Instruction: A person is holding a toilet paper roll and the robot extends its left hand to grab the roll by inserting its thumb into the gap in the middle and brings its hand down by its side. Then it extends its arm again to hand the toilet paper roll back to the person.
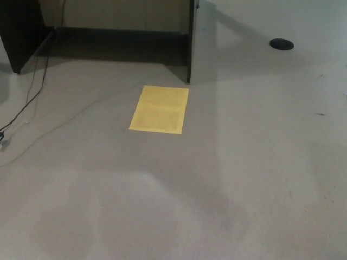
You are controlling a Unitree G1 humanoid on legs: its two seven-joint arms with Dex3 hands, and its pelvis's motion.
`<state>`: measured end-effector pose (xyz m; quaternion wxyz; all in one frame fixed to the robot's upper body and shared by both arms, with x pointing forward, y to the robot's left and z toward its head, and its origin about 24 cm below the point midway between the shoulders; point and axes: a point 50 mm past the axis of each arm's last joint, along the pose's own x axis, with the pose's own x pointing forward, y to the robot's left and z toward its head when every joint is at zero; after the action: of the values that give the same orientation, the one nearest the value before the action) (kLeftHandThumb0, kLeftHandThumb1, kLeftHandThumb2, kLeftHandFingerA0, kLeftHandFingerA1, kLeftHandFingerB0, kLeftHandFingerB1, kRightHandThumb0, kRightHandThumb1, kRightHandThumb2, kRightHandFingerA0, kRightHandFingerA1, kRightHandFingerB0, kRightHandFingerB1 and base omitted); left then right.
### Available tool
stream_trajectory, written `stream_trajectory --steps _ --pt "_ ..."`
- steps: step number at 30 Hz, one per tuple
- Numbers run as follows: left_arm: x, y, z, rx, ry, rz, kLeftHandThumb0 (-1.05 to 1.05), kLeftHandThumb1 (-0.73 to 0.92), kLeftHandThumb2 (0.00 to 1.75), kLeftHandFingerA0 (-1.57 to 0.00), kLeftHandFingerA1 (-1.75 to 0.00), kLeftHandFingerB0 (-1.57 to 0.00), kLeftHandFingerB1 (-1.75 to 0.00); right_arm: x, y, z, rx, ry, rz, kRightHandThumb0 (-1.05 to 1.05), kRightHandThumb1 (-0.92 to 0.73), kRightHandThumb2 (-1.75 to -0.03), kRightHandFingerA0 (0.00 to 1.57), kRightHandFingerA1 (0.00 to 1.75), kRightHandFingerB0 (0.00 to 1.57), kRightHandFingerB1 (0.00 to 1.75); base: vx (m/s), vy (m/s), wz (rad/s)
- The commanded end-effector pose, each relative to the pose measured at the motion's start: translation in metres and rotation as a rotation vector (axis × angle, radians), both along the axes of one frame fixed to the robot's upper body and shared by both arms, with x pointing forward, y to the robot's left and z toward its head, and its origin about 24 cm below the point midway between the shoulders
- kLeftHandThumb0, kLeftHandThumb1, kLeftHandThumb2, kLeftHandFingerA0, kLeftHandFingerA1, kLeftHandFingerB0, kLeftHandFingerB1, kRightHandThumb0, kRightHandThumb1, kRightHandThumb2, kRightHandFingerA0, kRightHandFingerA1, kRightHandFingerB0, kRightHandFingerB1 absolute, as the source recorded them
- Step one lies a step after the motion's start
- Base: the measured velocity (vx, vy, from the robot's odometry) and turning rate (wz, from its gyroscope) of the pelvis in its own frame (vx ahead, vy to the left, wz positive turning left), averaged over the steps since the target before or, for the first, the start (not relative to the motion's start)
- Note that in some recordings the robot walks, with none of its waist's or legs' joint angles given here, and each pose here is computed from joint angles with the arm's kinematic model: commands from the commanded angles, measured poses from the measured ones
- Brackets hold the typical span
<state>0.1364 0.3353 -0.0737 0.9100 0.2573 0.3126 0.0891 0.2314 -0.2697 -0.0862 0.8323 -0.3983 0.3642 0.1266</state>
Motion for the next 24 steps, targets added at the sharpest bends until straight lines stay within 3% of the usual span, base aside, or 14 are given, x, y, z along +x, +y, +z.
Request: stream_trajectory --steps 1,2,3,4,5,6,9,10,11,13,14,18,20,24 --pt "0.002 0.013 0.014 0.003 -0.164 0.046 -0.1 0.81 0.75 -0.85 -1.53 -0.74 -1.32 -0.005 -0.009 0.0 -0.02 0.008 -0.033 -0.44 -0.54 -0.86 0.61 0.71 0.33 0.5 0.0 0.0 0.0" --pt "0.003 0.014 0.015 -0.006 -0.174 0.06 -0.1 0.81 0.75 -0.85 -1.53 -0.74 -1.32 -0.005 -0.008 -0.001 -0.018 0.01 -0.036 -0.44 -0.54 -0.86 0.61 0.71 0.33 0.5 0.0 0.0 0.0" --pt "0.007 0.015 0.017 -0.004 -0.188 0.063 -0.1 0.81 0.76 -0.87 -1.53 -0.73 -1.33 -0.005 -0.009 -0.001 -0.012 0.011 -0.045 -0.39 -0.67 -0.6 0.65 0.65 0.39 0.37 0.0 0.0 0.0" --pt "0.017 0.017 0.024 -0.014 -0.22 0.065 -0.11 0.79 0.76 -0.88 -1.54 -0.71 -1.31 -0.005 -0.009 -0.001 -0.01 0.009 -0.048 -0.38 -0.67 -0.59 0.66 0.65 0.39 0.37 0.0 0.0 0.0" --pt "0.029 0.017 0.034 -0.024 -0.275 0.056 -0.13 0.8 0.74 -0.9 -1.57 -0.71 -1.34 -0.005 -0.01 0.0 -0.009 0.007 -0.049 -0.44 -0.55 -0.85 0.64 0.73 0.33 0.5 0.0 0.0 0.0" --pt "0.043 0.016 0.048 -0.029 -0.353 0.035 -0.13 0.79 0.76 -0.92 -1.6 -0.71 -1.38 -0.006 -0.011 0.0 -0.013 0.01 -0.051 -0.39 -0.67 -0.6 0.66 0.65 0.38 0.36 0.0 0.0 0.0" --pt "0.077 0.003 0.093 0.006 -0.593 -0.105 -0.09 0.74 0.88 -0.9 -1.61 -0.73 -1.38 -0.008 -0.013 -0.001 -0.016 0.016 -0.058 -0.39 -0.67 -0.59 0.67 0.65 0.38 0.36 0.0 0.0 0.0" --pt "0.092 -0.002 0.113 0.014 -0.643 -0.14 -0.14 0.74 0.88 -0.95 -1.57 -0.75 -1.34 -0.008 -0.012 -0.002 -0.014 0.017 -0.057 -0.46 -0.55 -0.85 0.64 0.71 0.32 0.5 0.0 0.0 0.0" --pt "0.108 -0.012 0.14 0.038 -0.713 -0.194 -0.12 0.75 0.85 -0.94 -1.58 -0.72 -1.35 -0.008 -0.01 -0.002 -0.015 0.014 -0.051 -0.39 -0.67 -0.6 0.66 0.64 0.37 0.36 0.0 0.0 0.0" --pt "0.122 -0.027 0.17 0.034 -0.804 -0.253 -0.07 0.79 0.77 -0.92 -1.54 -0.73 -1.29 -0.007 -0.008 -0.002 -0.019 0.013 -0.04 -0.39 -0.68 -0.6 0.65 0.63 0.37 0.36 0.0 0.0 0.0" --pt "0.13 -0.039 0.189 0.041 -0.872 -0.298 -0.03 0.82 0.72 -0.84 -1.6 -0.71 -1.32 -0.007 -0.008 -0.002 -0.019 0.015 -0.04 -0.39 -0.69 -0.6 0.64 0.62 0.37 0.35 0.0 0.0 0.0" --pt "0.151 -0.084 0.242 -0.021 -1.023 -0.456 -0.01 0.78 0.78 -0.85 -1.59 -0.69 -1.35 -0.007 -0.01 -0.001 -0.012 0.019 -0.056 -0.39 -0.69 -0.6 0.65 0.64 0.38 0.36 0.0 0.0 0.0" --pt "0.158 -0.111 0.264 -0.046 -1.099 -0.556 -0.03 0.75 0.81 -0.94 -1.48 -0.78 -1.25 -0.006 -0.011 0.0 -0.016 0.012 -0.044 -0.38 -0.68 -0.59 0.65 0.63 0.39 0.37 0.0 0.0 0.0" --pt "0.164 -0.166 0.307 -0.06 -1.181 -0.719 -0.09 0.76 0.79 -0.87 -1.46 -0.76 -1.21 -0.001 -0.012 0.003 -0.029 0.005 -0.036 -0.4 -0.68 -0.6 0.65 0.6 0.4 0.37 0.0 0.0 0.0"
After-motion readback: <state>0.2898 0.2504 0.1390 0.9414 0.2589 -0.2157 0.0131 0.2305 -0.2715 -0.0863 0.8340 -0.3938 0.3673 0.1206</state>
